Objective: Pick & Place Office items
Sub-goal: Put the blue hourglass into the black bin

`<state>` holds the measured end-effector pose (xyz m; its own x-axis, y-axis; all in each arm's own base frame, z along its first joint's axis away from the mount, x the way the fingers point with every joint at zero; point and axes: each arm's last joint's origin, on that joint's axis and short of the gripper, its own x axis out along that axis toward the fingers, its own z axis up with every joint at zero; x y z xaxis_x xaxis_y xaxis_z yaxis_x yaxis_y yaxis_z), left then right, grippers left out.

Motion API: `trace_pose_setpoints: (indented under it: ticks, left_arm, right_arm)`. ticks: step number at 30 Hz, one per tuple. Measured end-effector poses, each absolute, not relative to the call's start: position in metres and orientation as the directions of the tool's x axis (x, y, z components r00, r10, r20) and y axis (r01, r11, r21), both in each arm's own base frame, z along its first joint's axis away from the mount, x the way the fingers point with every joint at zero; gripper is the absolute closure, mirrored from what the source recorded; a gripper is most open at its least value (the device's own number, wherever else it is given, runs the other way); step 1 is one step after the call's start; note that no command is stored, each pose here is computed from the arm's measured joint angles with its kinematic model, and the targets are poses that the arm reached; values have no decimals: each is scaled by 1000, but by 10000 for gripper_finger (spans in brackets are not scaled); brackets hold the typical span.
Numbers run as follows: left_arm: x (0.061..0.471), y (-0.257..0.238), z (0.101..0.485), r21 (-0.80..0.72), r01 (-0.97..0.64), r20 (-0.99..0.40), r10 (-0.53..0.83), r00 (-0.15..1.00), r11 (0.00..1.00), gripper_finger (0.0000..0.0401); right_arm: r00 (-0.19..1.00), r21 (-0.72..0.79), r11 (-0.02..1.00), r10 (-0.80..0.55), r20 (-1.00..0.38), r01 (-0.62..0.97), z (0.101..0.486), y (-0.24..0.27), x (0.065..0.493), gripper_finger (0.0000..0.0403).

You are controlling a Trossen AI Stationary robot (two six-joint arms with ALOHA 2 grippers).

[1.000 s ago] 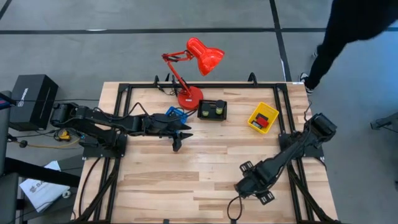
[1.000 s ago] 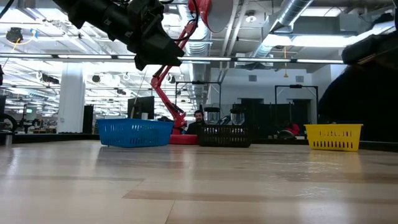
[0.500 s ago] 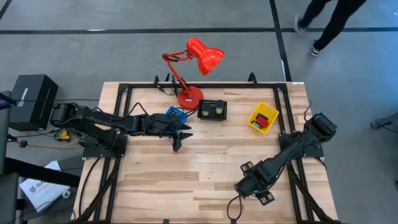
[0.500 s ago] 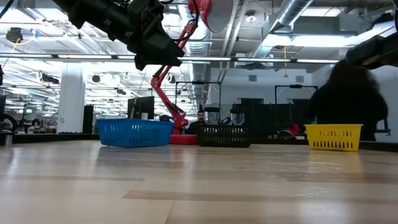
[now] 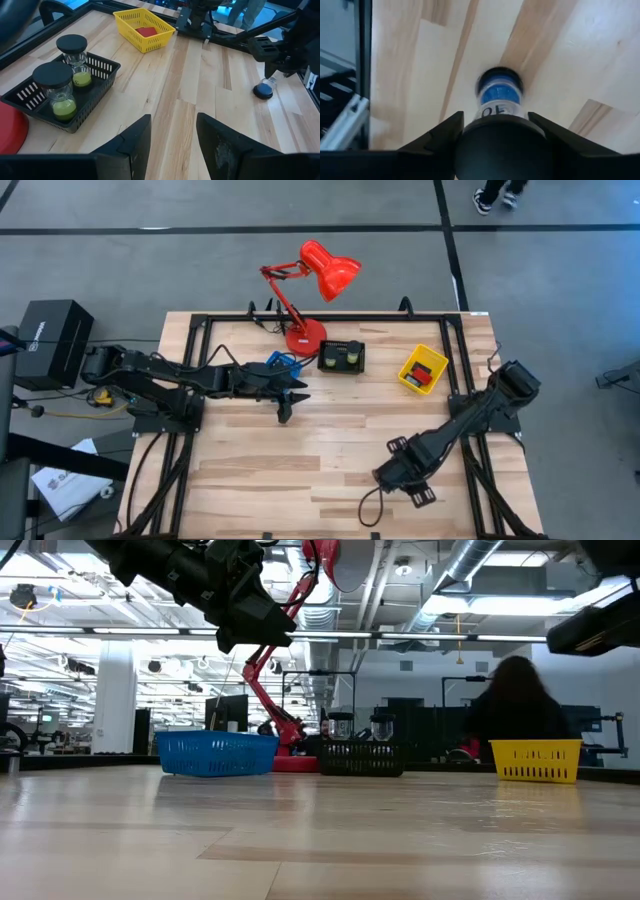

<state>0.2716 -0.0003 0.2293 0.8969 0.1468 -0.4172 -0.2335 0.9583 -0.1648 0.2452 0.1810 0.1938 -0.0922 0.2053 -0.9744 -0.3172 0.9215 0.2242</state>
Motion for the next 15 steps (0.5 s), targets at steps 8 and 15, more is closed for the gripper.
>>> trace_pose_setpoints:
  ticks: [8, 15]
  left_arm:
    - [272, 0, 229, -167, -230, -417, 142, 897, 959, 248]
    - [272, 0, 229, -128, -213, -417, 143, 898, 969, 248]
  right_arm:
    - [-91, 229, 931, 211, -973, -286, 196, 174, 251, 195]
    - [-18, 224, 927, 229, -973, -302, 224, 162, 273, 211]
